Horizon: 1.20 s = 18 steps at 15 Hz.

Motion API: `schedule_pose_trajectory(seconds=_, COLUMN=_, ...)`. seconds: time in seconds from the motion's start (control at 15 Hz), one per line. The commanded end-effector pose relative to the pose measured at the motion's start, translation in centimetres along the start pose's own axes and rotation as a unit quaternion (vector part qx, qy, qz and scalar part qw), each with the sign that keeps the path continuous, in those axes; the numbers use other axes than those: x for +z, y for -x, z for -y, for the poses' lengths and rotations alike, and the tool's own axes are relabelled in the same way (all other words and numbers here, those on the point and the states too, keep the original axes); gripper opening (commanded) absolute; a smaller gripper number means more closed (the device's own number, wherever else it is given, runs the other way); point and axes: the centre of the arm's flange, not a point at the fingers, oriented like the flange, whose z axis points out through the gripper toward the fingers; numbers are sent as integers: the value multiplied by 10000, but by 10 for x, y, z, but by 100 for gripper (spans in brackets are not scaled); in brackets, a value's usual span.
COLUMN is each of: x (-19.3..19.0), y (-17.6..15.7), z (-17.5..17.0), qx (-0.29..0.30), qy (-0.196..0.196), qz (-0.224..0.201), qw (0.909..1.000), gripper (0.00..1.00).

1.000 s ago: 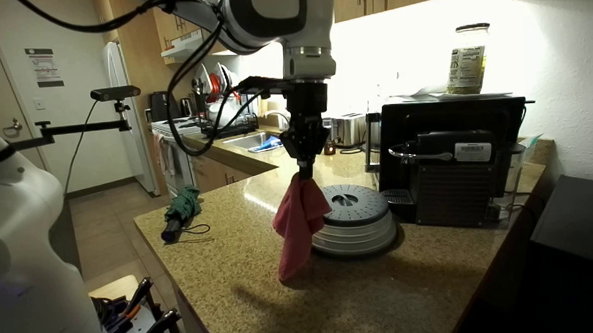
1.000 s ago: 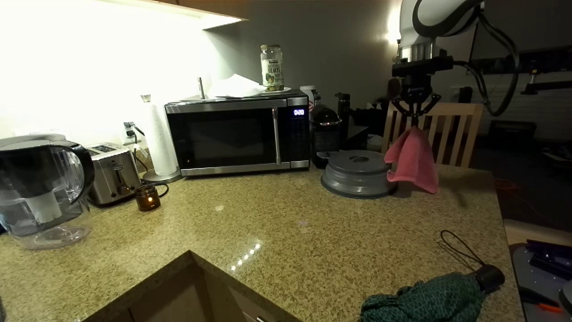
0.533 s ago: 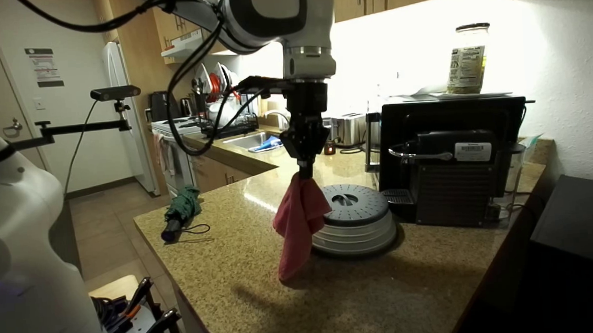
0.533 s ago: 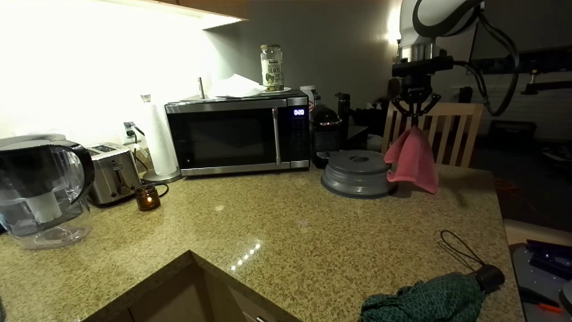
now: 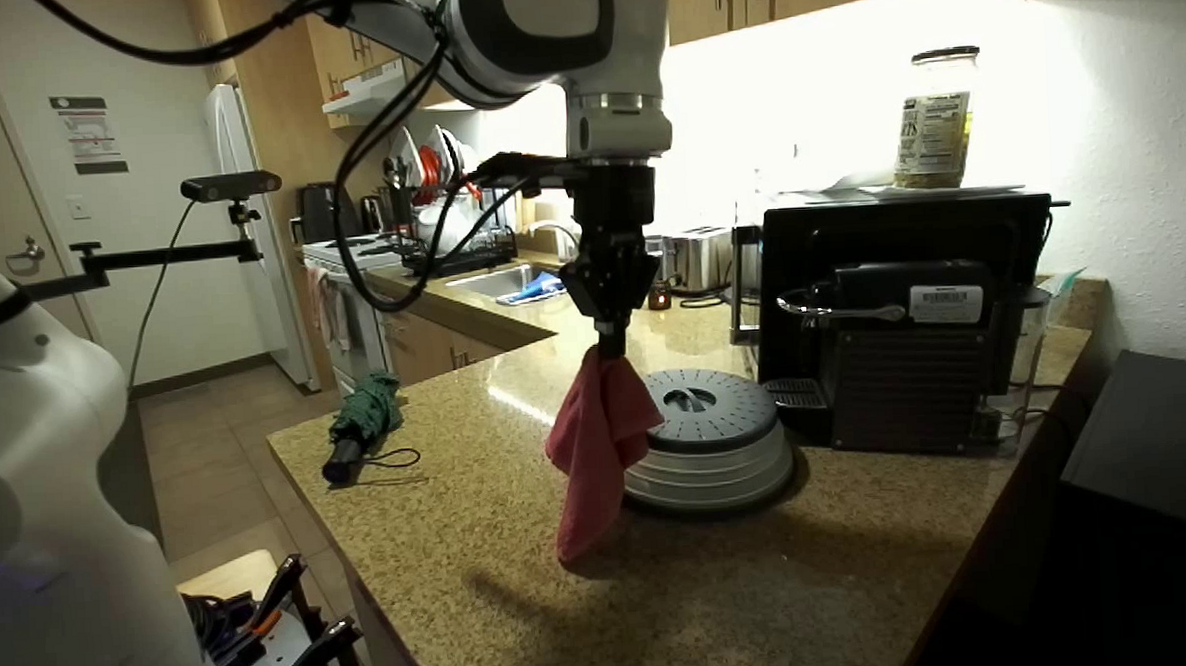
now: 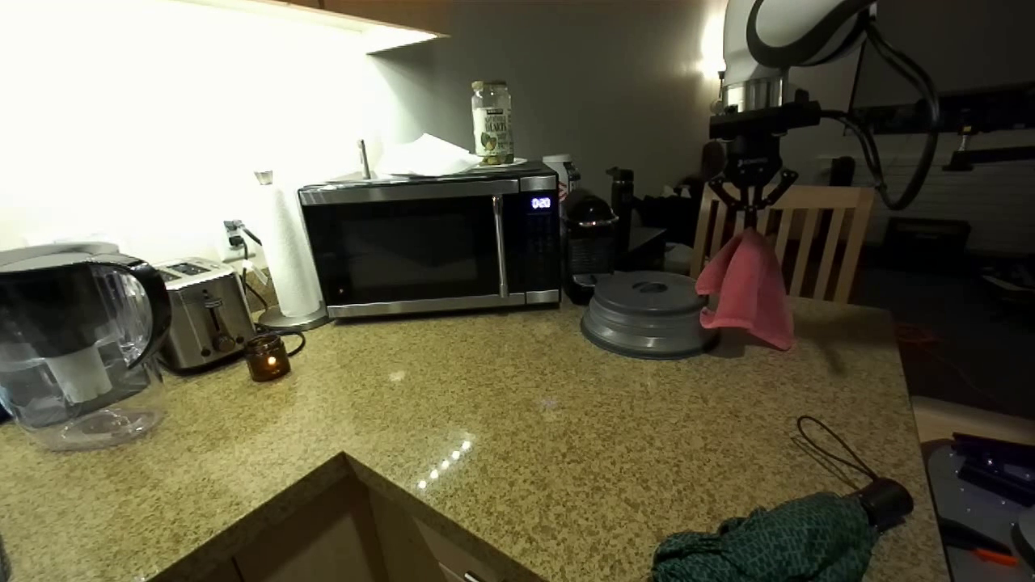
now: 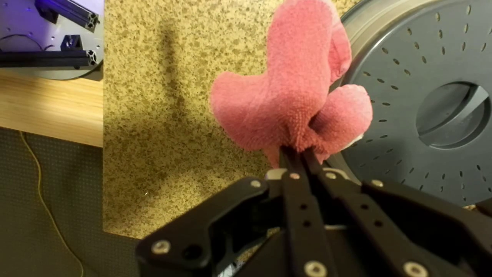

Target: Pick up the pink cloth and put it on the left side of the counter

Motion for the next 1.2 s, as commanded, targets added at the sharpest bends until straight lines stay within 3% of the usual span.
schedule_pose_trajectory(seconds=0.0, x=2, y=-3, z=0, qx=67, qy=13, qz=-43, qw=10000, gripper=4)
schedule_pose_trajectory(seconds=0.2, x=4, y=-42, z=-9, qx=824, qy=-152, qz=-584, qw=9948, gripper=4)
schedule_pose_trajectory(seconds=0.53, x=4, y=-98, z=-32, qx=1865, qy=-297, qz=-1046, qw=9764, gripper=4)
schedule_pose_trajectory(seconds=1.13, x=16, y=-112, z=-36, qx=2400, qy=38, qz=-1206, qw=9633, gripper=4)
